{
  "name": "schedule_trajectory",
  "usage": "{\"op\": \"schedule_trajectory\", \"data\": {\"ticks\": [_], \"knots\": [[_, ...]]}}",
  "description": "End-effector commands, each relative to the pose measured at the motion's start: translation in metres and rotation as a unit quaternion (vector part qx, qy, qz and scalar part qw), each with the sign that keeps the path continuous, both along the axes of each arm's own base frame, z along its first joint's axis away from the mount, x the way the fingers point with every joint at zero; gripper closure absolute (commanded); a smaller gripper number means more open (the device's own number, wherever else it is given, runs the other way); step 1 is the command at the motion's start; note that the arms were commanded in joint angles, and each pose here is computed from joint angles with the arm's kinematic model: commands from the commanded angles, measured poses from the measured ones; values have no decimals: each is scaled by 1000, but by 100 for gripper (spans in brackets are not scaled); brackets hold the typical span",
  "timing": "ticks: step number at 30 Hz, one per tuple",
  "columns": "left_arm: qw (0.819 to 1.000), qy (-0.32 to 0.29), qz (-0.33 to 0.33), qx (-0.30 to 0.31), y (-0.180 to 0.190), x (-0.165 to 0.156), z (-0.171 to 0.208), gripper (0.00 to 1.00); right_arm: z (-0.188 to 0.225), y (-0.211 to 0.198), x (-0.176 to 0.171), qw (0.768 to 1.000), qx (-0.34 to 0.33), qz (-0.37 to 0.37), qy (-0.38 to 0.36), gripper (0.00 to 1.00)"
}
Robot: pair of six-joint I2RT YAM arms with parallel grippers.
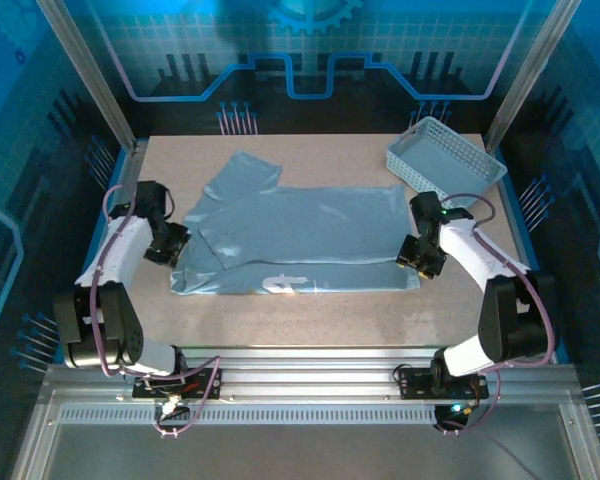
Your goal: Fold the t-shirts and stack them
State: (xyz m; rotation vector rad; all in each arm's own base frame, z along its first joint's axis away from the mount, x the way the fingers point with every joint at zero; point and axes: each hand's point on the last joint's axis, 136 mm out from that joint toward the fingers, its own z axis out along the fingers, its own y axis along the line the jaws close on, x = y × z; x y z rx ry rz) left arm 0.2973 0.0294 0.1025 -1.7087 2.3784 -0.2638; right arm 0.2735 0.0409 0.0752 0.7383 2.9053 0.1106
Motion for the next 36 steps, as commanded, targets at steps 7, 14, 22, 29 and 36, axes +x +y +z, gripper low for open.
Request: {"op": "schedule_trajectory", "data": {"ticks": [7,14,22,29,36], "knots": [[991,31,-37,-125,-90,18,-48,54,3,37,28,992,104,59,-46,48],[988,76,-52,-121,-100,11,-74,58,1,35,36,992,110,49,-43,48],[990,58,-66,-109,-103,34,-76,85,-1,39,33,991,123,42,-40,49],[991,27,-104,-74,-105,59,-51,100,36,70,58,964,219,66,-132,47],[982,23,-184,-48,-123,93,-36,100,46,73,69,963,226,66,-133,47]]}}
